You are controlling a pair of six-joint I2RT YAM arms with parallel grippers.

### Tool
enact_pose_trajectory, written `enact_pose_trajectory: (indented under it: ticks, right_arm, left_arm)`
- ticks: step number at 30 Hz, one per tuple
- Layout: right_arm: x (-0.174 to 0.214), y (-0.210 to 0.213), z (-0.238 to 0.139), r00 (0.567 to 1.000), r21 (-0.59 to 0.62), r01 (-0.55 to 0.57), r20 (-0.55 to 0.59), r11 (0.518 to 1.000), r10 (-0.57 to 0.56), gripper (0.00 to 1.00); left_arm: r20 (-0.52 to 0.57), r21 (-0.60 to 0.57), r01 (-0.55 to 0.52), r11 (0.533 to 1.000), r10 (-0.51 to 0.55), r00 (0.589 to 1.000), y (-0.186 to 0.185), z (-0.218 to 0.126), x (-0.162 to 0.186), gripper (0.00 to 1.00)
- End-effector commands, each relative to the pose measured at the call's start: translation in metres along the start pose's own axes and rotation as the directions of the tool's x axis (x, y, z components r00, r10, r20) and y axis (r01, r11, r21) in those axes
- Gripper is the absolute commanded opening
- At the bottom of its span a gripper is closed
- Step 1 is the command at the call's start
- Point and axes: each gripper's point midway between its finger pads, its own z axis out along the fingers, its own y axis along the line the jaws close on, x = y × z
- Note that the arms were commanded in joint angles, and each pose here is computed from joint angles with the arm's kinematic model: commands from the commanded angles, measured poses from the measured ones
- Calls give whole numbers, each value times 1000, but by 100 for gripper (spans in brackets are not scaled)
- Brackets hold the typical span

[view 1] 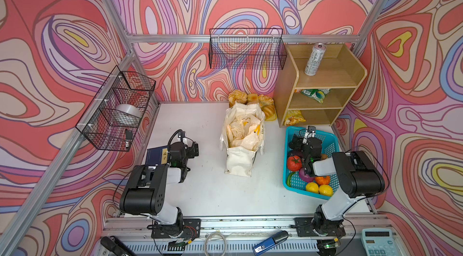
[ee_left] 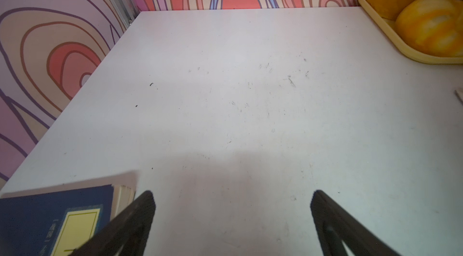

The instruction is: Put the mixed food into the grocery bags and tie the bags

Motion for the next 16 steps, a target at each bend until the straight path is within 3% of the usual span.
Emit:
enact_pose_trajectory:
  ticks: [1, 16]
  right_arm:
    - [-11, 5, 1, 999, -33, 0, 43, 999, 1, 98]
    - [-10, 6, 2, 999, -43, -1, 38, 999, 3, 99]
  left_arm:
    - [52, 22, -6, 1000, 5, 999, -3, 1, -14, 100]
    - [54, 20, -5, 1000, 4, 999, -2, 1, -14, 100]
